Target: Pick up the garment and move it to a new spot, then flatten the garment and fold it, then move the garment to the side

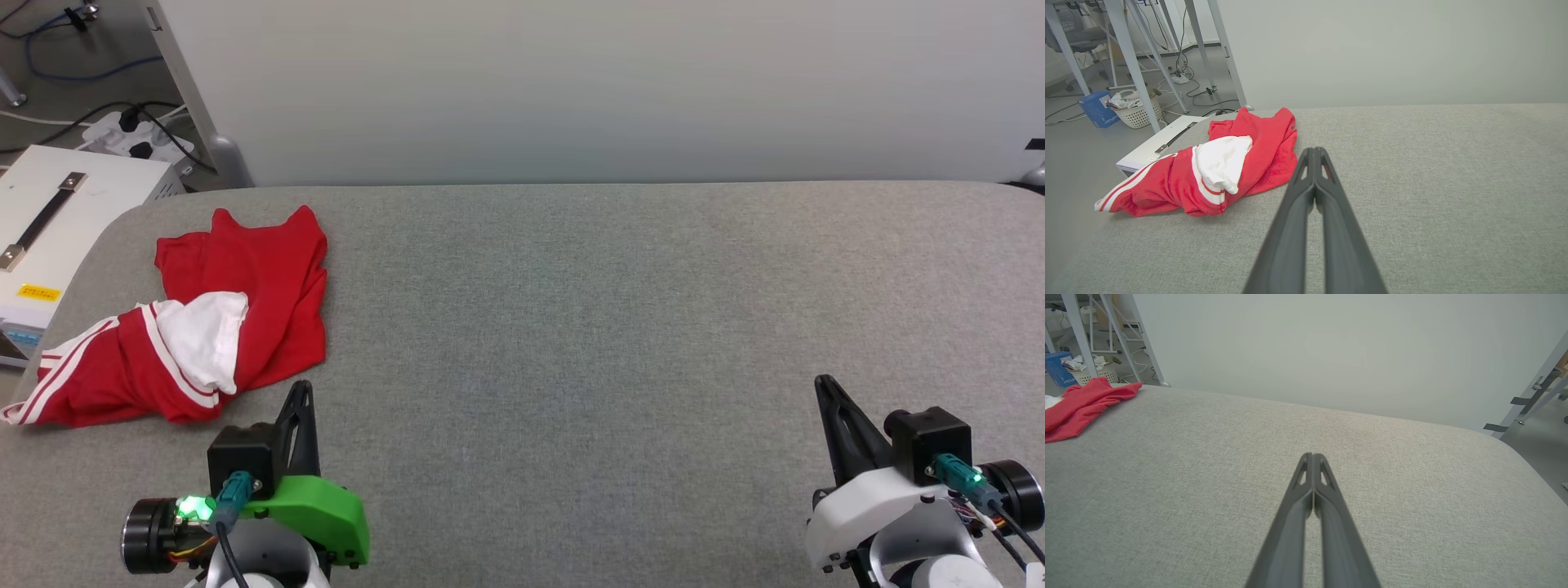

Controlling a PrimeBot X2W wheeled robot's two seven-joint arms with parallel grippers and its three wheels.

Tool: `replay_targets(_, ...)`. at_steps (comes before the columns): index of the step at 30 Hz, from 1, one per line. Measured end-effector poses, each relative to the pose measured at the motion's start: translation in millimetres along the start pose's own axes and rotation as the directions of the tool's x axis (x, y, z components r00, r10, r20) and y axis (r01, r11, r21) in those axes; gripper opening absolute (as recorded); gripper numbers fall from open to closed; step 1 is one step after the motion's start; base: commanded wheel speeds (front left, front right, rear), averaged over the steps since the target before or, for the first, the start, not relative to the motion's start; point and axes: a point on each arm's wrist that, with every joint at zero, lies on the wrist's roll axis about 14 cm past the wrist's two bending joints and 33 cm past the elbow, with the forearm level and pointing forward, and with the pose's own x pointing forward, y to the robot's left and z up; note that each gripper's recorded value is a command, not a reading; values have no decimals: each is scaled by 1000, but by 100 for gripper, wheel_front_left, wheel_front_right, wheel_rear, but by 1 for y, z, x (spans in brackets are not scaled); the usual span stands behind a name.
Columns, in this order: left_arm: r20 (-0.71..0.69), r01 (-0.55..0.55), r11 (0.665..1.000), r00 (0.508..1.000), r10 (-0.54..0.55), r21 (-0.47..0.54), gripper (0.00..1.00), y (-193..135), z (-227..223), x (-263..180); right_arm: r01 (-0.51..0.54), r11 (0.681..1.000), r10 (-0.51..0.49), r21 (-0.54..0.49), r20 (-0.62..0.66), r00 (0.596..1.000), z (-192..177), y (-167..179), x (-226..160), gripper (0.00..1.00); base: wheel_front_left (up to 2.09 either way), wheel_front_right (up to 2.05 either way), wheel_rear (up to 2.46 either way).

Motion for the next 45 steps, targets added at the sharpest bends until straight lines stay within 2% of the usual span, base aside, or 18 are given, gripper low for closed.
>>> replay_targets(20,0,0,1000,1000,0,0,0,0,0,0,0,1000,0,0,0,1000,0,0,0,0,0,0,0)
replay_targets(21,0,0,1000,1000,0,0,100,0,0,0,0,1000,0,0,0,1000,0,0,0,100,0,0,0)
replay_targets(45,36,-10,1000,999,11,-11,100,1,5,0,15,999,-18,41,56,998,11,-6,0,100,0,0,0)
